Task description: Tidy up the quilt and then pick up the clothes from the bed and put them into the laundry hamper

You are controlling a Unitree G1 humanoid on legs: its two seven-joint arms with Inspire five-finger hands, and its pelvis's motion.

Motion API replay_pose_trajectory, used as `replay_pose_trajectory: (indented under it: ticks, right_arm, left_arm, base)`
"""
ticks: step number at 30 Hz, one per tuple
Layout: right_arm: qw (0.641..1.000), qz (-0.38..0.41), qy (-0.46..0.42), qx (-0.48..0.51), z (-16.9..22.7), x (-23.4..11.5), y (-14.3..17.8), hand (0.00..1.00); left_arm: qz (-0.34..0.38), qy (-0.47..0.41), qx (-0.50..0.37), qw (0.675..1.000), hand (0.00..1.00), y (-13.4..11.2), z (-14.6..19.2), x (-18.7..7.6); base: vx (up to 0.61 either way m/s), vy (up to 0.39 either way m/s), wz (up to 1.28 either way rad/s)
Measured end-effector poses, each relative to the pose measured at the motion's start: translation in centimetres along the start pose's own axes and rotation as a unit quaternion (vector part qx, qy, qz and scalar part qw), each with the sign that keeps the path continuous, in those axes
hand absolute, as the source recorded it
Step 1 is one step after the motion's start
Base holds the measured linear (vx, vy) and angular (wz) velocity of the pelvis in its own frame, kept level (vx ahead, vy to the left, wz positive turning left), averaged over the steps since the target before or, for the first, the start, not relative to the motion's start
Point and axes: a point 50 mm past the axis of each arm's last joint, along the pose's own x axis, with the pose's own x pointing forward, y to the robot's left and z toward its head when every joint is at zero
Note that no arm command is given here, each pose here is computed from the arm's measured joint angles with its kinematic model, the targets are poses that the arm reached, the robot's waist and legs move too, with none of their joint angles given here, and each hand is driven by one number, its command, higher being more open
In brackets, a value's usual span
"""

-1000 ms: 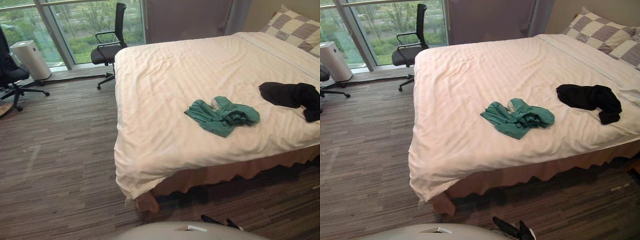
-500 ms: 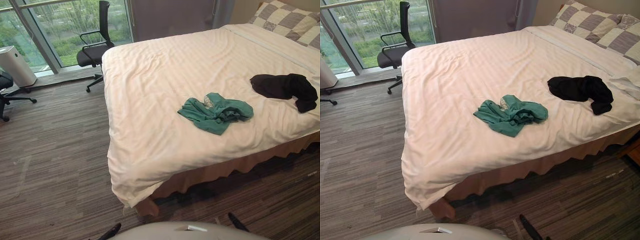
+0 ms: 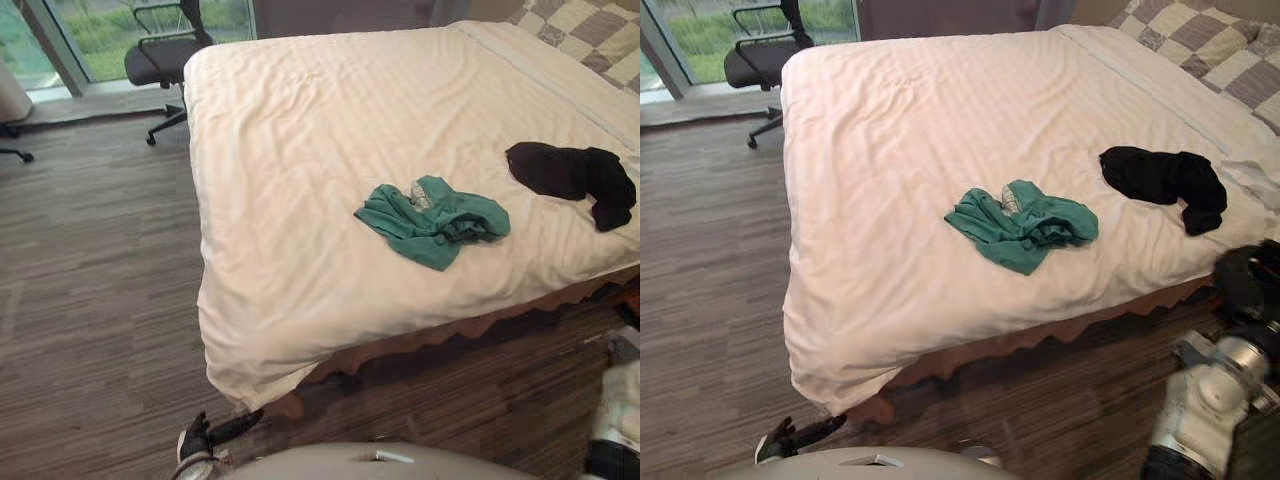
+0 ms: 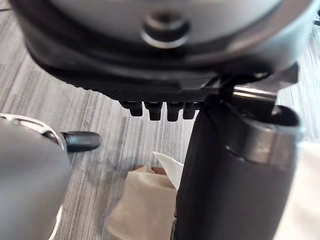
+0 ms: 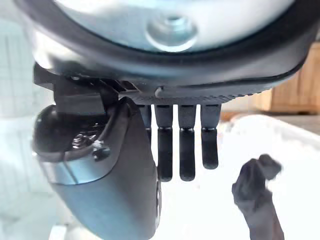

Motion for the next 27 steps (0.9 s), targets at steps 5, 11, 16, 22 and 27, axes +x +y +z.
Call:
replay_pose_trajectory:
  ticks: [5, 11, 16, 22, 27]
  right_arm:
    - [0.993, 0.113, -0.005, 0.016, 0.3, -0.8, 6.3, 0.0]
    - [0.971, 0.234, -0.026, 0.049, 1.9, -2.4, 12.9, 0.0]
    - [0.932, 0.342, -0.076, 0.09, 5.5, -4.1, 18.7, 0.0]
    - [0.862, 0.467, -0.093, 0.172, 9.2, -8.5, 24.6, 0.0]
    - [0.809, 0.549, -0.098, 0.184, 11.2, -12.1, 29.0, 0.0]
  left_arm:
    - [-0.019, -0.01, 0.015, 1.0, 1.0, -0.8, 0.4, 0.0]
    - [-0.011, -0.006, 0.024, 1.0, 1.0, 0.0, 0.1, 0.0]
    - [-0.009, -0.019, 0.025, 0.999, 1.0, 0.3, 0.9, 0.2]
    - [-0.01, -0.021, 0.018, 1.0, 1.0, 0.0, 1.0, 0.2]
    - [-0.015, -0.038, 0.007, 0.999, 1.0, -0.6, 2.3, 0.6]
  base:
    - [0.03, 0.027, 0.18]
    - [0.0, 0.005, 0.2]
    - [-0.02, -0.021, 0.32]
    - [0.0, -0.018, 0.41]
    - [0.0, -0.016, 0.35]
